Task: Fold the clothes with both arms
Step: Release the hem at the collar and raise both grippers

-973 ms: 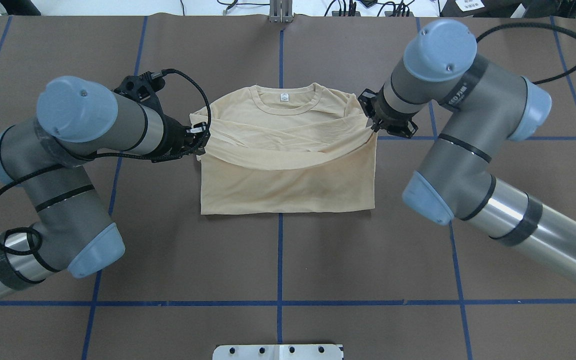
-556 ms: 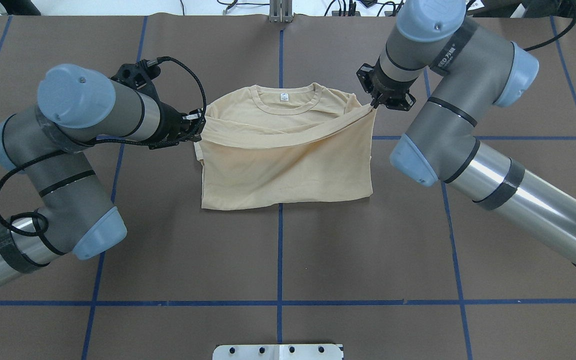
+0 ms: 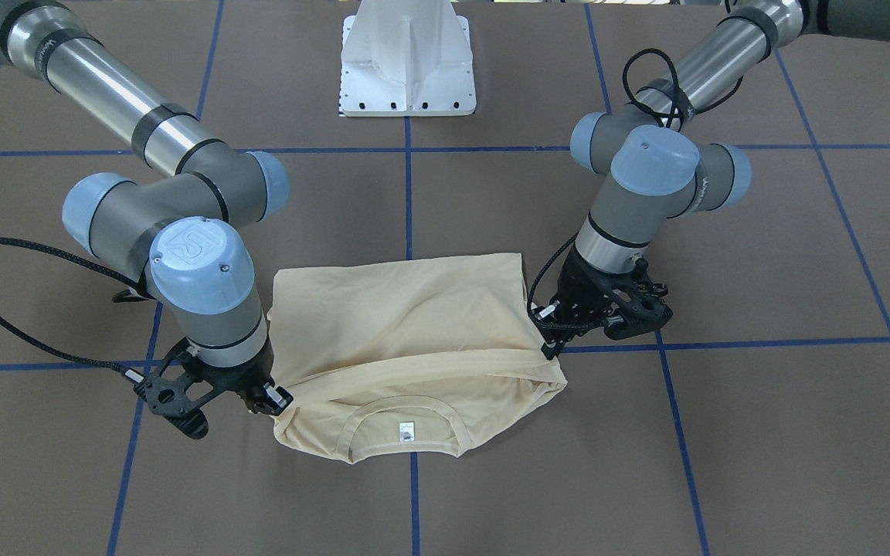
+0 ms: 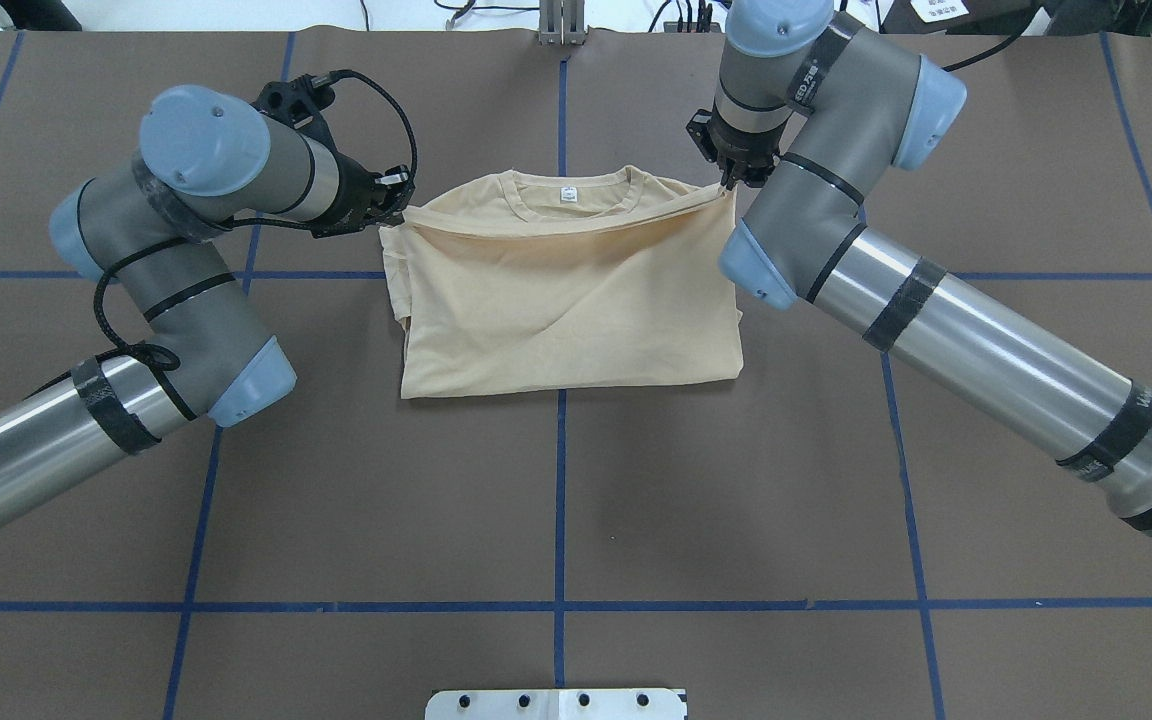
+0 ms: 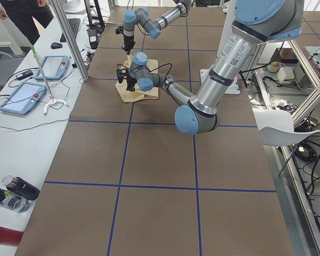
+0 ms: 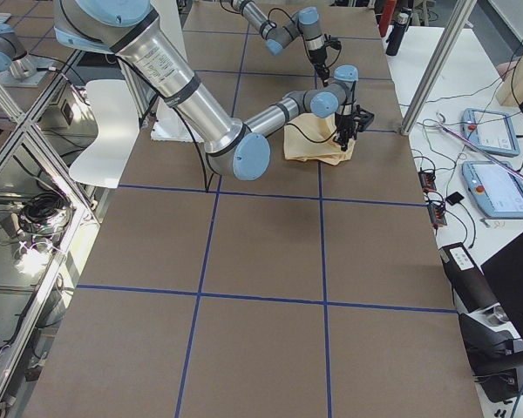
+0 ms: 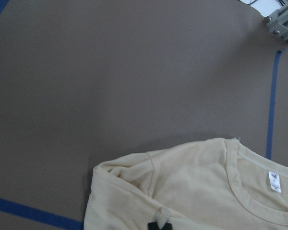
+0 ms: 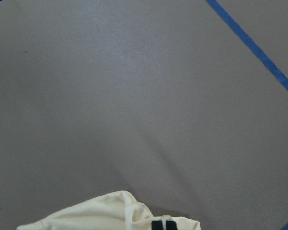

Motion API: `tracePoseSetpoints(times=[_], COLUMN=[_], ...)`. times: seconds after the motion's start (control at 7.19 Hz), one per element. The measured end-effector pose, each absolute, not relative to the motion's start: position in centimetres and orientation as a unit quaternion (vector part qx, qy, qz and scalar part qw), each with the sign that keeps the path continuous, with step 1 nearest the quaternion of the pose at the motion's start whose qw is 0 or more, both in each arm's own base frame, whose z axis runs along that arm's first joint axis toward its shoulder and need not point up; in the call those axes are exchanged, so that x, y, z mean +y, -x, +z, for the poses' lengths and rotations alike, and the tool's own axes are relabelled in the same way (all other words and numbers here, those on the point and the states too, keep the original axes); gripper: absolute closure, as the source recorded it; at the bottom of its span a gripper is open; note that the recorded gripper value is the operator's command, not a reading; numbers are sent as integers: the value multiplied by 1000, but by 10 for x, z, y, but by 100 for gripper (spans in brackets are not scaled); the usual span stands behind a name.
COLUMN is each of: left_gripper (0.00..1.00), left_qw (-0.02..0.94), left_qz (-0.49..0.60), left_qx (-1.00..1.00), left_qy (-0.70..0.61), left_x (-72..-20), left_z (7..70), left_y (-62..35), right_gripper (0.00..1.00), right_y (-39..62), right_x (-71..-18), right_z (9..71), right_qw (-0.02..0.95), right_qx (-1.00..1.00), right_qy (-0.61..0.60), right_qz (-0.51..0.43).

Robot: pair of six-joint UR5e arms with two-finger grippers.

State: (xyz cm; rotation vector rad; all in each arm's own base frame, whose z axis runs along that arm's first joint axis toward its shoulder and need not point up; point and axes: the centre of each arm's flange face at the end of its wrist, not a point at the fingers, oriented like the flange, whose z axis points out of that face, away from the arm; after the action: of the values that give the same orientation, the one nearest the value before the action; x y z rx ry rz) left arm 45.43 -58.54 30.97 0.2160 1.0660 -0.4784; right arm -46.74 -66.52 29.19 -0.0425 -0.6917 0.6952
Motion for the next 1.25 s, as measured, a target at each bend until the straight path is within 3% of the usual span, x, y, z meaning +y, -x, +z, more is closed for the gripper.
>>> tracePoseSetpoints(times=[0.42,0.56,0.83,0.97,1.11,1.25], left_gripper=[100,95,77,66,62,62], left_qw=[828,826,827,827,828,825], left_qz=[-231,-232,-234,-234,-234,-235], left_qx=[498,499,498,496,496,500], left_qy=[-115,-118,-120,-119,-119,-121], left_x=[-600,-604,-608,-609,-609,-611], left_z=[330,334,338,340,341,340], left_y=[-464,-466,-470,-471,-471,-469], right_gripper=[100,100,41,31,22,7], right_y=[481,482,484,485,486,486], right_x=[-668,-669,-671,-672,-673,-673], right_z=[307,308,309,310,310,307], right_qw=[892,893,890,889,888,887], right_qx=[-314,-314,-325,-329,-332,-335], right_qy=[8,7,0,-1,-3,-4], right_qz=[324,324,320,320,319,319])
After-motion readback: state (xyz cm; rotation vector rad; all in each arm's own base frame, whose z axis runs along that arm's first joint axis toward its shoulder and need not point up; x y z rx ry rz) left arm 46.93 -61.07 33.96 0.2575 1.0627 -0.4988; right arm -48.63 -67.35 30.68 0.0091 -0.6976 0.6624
